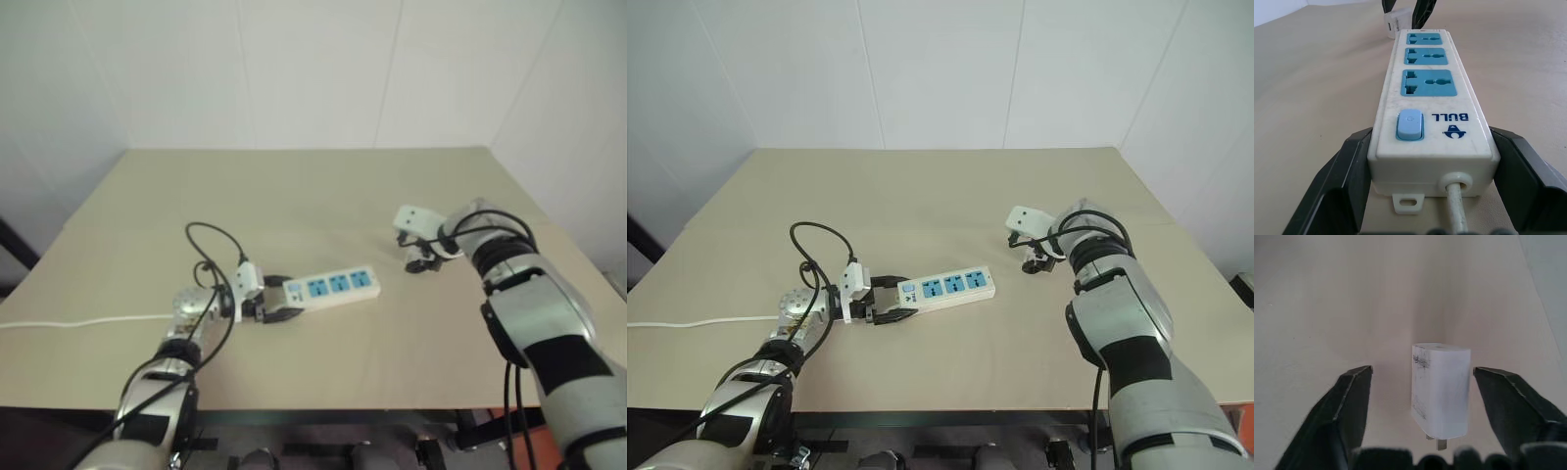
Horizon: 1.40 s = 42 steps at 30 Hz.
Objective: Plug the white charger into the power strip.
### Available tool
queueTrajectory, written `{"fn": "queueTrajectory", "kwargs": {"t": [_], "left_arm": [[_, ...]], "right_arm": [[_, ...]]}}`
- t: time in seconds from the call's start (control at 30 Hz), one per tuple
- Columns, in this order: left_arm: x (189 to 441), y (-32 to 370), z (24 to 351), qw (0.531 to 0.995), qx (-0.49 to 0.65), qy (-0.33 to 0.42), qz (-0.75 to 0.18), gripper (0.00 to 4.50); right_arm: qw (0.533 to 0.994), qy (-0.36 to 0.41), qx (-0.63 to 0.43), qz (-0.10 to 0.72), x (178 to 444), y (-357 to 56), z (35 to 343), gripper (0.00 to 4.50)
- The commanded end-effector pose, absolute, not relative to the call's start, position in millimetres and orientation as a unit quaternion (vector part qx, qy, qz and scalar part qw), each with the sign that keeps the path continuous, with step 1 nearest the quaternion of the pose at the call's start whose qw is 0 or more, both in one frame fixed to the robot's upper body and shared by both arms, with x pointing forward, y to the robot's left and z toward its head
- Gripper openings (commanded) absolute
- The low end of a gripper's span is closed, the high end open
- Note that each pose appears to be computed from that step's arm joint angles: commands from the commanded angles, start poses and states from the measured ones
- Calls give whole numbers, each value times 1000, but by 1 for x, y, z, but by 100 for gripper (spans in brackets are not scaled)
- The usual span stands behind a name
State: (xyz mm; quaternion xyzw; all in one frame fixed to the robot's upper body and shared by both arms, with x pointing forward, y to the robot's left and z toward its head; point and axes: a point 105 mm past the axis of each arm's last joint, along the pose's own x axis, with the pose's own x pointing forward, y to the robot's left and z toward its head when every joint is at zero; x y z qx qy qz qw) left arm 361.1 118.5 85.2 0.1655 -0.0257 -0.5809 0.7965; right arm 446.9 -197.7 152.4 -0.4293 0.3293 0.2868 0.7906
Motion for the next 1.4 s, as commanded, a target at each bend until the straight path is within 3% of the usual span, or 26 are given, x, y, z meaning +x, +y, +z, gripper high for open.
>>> {"fn": "queueTrajectory", "kwargs": {"t": [0.03, 0.17, 0.2, 0.43, 0.6, 0.8, 0.97, 1.07, 1.4], "left_arm": [[346, 122, 54, 781, 171, 34, -599, 324], [346, 125, 54, 785, 174, 33, -594, 324], [346, 125, 53, 785, 175, 34, -593, 324], [348, 132, 59, 786, 183, 34, -589, 324], [349, 147, 63, 790, 196, 39, -580, 324], [350, 145, 63, 800, 179, 36, -571, 324], [350, 136, 57, 799, 168, 41, -575, 324], [347, 129, 54, 791, 164, 45, -588, 324], [348, 137, 54, 794, 173, 53, -580, 324]], "right_arm": [[795, 313, -443, 272, 451, -199, 158, 258], [787, 320, -449, 275, 450, -199, 153, 118], [785, 321, -452, 278, 449, -198, 153, 107], [782, 326, -444, 293, 448, -196, 168, 107], [851, 331, -258, 316, 441, -176, 203, 107], [827, 427, -177, 321, 407, -181, 211, 107], [812, 443, -177, 336, 349, -174, 194, 107], [810, 450, -192, 323, 328, -173, 180, 107], [825, 419, -264, 272, 329, -177, 160, 107]]}}
